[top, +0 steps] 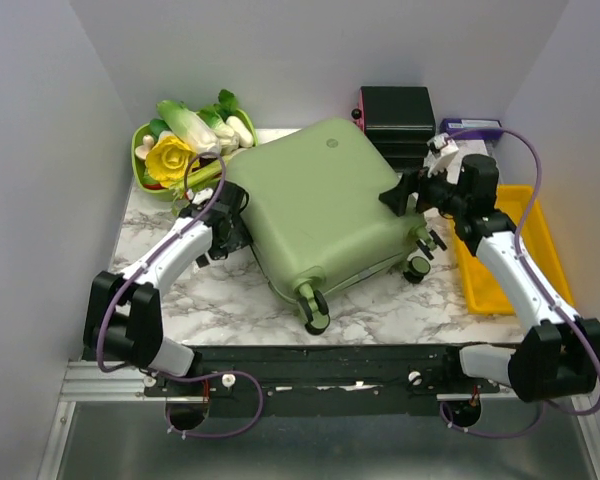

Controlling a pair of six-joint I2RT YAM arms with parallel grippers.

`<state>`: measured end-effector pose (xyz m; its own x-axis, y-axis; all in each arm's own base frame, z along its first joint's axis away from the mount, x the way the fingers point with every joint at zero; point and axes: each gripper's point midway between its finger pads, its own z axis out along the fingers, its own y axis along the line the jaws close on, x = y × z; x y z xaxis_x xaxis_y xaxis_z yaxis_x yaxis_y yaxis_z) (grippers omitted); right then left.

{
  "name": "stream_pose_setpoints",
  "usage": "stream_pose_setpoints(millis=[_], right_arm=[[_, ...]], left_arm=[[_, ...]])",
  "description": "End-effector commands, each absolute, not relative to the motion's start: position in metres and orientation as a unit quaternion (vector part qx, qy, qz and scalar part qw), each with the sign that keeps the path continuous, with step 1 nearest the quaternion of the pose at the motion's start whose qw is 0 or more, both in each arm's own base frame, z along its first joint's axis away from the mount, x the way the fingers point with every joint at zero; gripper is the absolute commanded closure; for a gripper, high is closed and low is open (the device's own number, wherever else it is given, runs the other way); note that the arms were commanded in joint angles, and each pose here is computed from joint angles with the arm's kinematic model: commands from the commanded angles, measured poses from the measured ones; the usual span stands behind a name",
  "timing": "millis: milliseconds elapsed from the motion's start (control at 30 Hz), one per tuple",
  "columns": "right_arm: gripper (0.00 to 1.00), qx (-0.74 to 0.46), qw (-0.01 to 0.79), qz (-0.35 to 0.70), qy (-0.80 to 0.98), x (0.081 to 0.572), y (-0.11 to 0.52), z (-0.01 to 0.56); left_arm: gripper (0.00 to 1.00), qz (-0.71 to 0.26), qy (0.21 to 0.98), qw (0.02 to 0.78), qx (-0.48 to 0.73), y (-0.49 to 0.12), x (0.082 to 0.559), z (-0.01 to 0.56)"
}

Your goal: Open, take out, and arrange the luggage

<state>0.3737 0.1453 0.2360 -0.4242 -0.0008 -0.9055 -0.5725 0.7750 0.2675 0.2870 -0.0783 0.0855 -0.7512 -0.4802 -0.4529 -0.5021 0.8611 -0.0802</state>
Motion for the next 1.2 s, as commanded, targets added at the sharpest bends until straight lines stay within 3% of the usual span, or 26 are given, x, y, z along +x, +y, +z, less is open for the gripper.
stream_pose_setpoints(millis=[0, 367, 633, 833, 1000, 1167], right_arm=[[0.0, -0.212, 0.334, 0.405, 0.824, 0.257, 0.203, 0.179], [0.02, -0.222, 0.28, 0.443, 0.823, 0.145, 0.282, 0.167], [0.0, -0.2, 0.424, 0.335, 0.817, 0.192, 0.253, 0.234], [0.0, -0.102, 0.537, 0.205, 0.812, 0.233, 0.185, 0.292], [0.0, -0.022, 0.554, 0.174, 0.814, 0.249, 0.129, 0.295], [0.0, 0.071, 0.531, 0.143, 0.832, 0.274, 0.073, 0.269]], left_arm=[[0.01, -0.139, 0.925, 0.307, -0.176, -0.173, 0.356, 0.126], [0.01, -0.083, 0.934, 0.333, -0.094, -0.203, 0.432, 0.131], [0.01, -0.023, 0.921, 0.373, -0.11, -0.162, 0.438, 0.172], [0.01, 0.006, 0.903, 0.395, -0.167, -0.116, 0.397, 0.218], [0.01, -0.139, 0.888, 0.422, -0.121, -0.144, 0.333, 0.255], [0.01, -0.27, 0.867, 0.418, 0.029, -0.215, 0.243, 0.26]])
